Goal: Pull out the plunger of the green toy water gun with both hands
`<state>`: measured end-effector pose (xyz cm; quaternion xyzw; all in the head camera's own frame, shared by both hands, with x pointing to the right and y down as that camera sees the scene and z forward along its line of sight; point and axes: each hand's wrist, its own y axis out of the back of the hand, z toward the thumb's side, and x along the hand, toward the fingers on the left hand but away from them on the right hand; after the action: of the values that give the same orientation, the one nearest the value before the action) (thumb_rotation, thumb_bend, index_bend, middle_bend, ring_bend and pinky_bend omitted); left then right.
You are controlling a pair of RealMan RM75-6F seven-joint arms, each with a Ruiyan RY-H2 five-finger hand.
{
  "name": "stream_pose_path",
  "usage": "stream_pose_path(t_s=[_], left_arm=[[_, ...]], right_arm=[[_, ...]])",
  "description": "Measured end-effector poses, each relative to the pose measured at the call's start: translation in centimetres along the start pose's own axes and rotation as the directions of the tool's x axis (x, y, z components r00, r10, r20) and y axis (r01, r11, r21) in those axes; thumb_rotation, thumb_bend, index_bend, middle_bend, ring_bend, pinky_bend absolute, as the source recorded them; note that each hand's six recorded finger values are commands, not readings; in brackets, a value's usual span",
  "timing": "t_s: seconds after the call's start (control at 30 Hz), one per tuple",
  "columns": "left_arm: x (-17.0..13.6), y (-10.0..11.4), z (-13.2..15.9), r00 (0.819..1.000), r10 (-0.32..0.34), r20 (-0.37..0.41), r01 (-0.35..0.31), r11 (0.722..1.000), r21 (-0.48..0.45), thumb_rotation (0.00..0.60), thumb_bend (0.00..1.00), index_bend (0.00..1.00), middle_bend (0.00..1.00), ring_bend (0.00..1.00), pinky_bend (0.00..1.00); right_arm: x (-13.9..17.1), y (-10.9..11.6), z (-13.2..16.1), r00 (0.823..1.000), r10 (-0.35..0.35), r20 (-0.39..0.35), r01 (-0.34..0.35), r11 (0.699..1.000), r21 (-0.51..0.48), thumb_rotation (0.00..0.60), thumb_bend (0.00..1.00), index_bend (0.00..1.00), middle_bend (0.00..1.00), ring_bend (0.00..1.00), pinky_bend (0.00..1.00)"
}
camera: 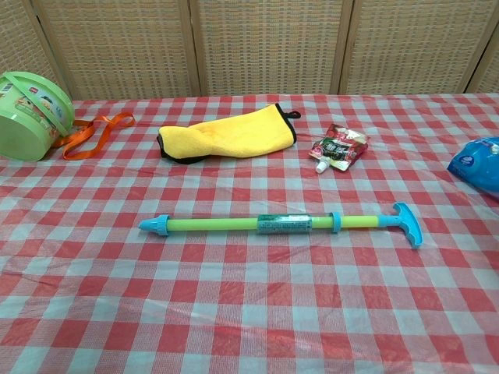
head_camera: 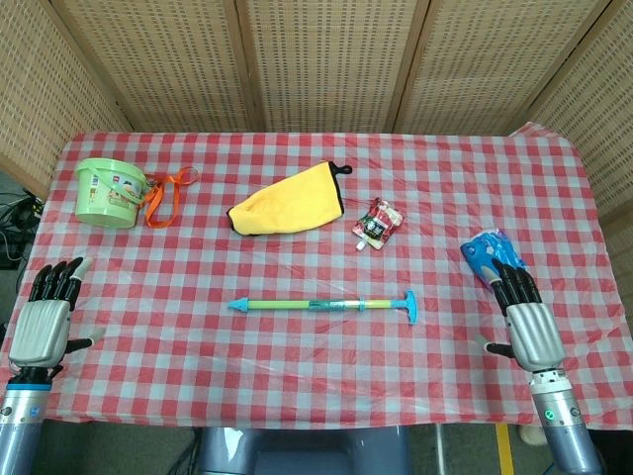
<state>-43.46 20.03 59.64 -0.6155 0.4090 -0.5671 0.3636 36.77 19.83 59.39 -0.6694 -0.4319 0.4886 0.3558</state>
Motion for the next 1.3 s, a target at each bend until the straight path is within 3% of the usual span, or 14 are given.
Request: stream_pose_path(t_s=[0.87,0.93,1.07,1.17,1.3], left_arm=[[-0.1,0.3,-0.1,1.0,0.004,-0.002,-0.004,1.0,-0.006,0.6,0.09,0.0,0.0,0.0,0.0],[-0.1,0.3,-0.1,1.0,0.006,-0.003,-0.006,1.0,-0.008,0.6,0.09,0.0,0.0,0.0,0.0],[-0.1,0.7,-0.5,1.0,0.015,-0.017,-0.015,1.0,-0.024,0.6,0.09,0.0,0.0,0.0,0.0],[0.0,0.6,-0.5,1.0,0.013,-0.018,-0.013,1.0,-0.022,0.6,0.09,0.0,0.0,0.0,0.0],[0.1,0.6,-0.5,1.0,0.015,-0.016,-0.015,1.0,-0.027,0.6,0.09,0.0,0.0,0.0,0.0]], right_arm=[[0.2,-0.4,0.4,1.0,0.014,-0.018,-0.014,1.0,0.003,0.6,0.09,0.0,0.0,0.0,0.0],[0.2,-0.3,0.7,1.0,0.006,-0.029,-0.006,1.0,0.003,0.6,0.09,0.01,0.05,0.02,0.01],[-0.1,-0.2,1.9,0.997,-0.035,-0.069,0.035,0.999,-0.005,0.6,0.11,0.14,0.43,0.4,0.28],[-0.7,-0.7,2.7,0.995,-0.036,-0.097,0.038,0.999,0.014,0.6,0.11,0.2,0.59,0.59,0.47],[-1.9,-1.5,3.8,0.993,-0.004,-0.115,0.012,0.997,0.071,0.6,0.11,0.26,0.89,0.88,0.75]])
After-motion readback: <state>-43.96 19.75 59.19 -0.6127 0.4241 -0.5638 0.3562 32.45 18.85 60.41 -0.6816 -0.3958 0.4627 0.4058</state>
